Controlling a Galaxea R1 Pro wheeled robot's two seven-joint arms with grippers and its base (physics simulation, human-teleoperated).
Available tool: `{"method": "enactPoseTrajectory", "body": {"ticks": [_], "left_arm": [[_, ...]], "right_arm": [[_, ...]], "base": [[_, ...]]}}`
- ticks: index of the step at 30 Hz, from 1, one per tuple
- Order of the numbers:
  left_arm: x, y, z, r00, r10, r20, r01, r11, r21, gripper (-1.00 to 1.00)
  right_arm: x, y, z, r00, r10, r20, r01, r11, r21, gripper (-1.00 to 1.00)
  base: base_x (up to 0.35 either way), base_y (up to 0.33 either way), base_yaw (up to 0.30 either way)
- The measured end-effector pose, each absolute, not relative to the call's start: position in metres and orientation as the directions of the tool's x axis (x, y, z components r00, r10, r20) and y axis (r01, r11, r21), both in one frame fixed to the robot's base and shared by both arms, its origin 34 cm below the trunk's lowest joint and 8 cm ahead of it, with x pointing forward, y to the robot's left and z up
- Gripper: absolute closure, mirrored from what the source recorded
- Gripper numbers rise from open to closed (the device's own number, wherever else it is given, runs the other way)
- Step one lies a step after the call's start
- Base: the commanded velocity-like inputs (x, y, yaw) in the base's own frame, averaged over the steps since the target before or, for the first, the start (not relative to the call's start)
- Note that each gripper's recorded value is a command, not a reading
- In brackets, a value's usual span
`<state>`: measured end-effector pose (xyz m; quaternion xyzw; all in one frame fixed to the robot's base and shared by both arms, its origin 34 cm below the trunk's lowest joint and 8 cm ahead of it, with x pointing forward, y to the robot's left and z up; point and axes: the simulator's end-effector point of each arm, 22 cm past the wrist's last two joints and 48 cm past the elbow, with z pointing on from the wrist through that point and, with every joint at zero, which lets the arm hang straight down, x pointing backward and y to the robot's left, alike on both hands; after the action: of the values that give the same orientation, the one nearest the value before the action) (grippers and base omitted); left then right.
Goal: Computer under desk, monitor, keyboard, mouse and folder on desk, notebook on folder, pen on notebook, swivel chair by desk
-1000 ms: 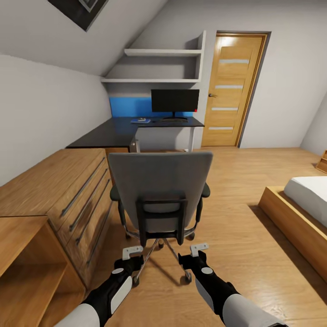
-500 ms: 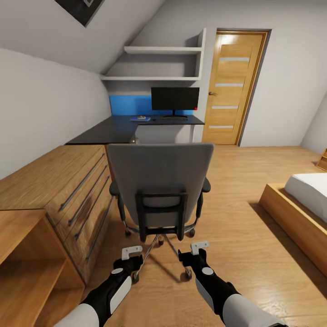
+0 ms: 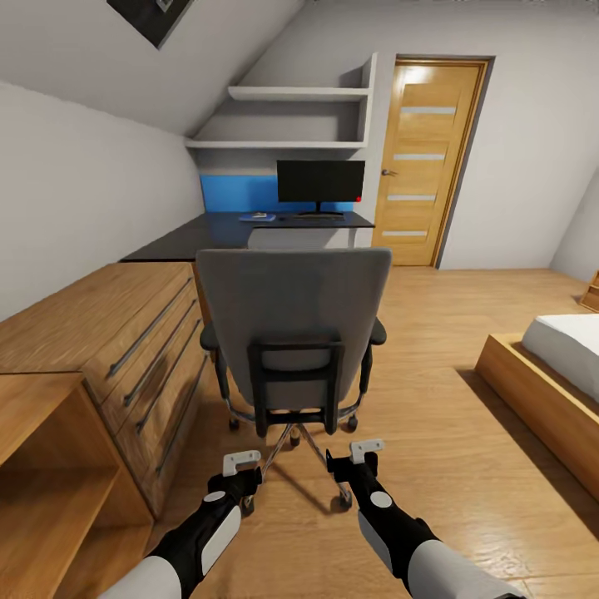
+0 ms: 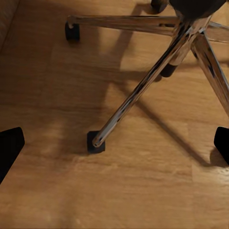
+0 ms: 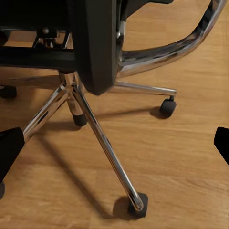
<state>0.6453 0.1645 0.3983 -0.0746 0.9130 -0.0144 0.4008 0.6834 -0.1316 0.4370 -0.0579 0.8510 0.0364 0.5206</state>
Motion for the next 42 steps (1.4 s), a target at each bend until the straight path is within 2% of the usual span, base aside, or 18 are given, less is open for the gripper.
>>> {"method": "enactPoseTrajectory", "body": {"ticks": [27,42], "left_arm": [[0.639,0.165,0.38,-0.67,-0.146,-0.728,-0.122,0.989,-0.085,-1.0],[0.632,0.168,0.372,-0.687,-0.133,-0.714,-0.12,0.99,-0.069,-1.0]], "right_arm": [[0.679,-0.131,0.422,-0.446,-0.063,-0.893,-0.138,0.99,0.0,-1.0],[0.676,-0.129,0.418,-0.455,-0.072,-0.888,-0.153,0.988,-0.002,-1.0]], "base": [[0.004,0.0,0.0],[0.277,0.0,0.0]]}}
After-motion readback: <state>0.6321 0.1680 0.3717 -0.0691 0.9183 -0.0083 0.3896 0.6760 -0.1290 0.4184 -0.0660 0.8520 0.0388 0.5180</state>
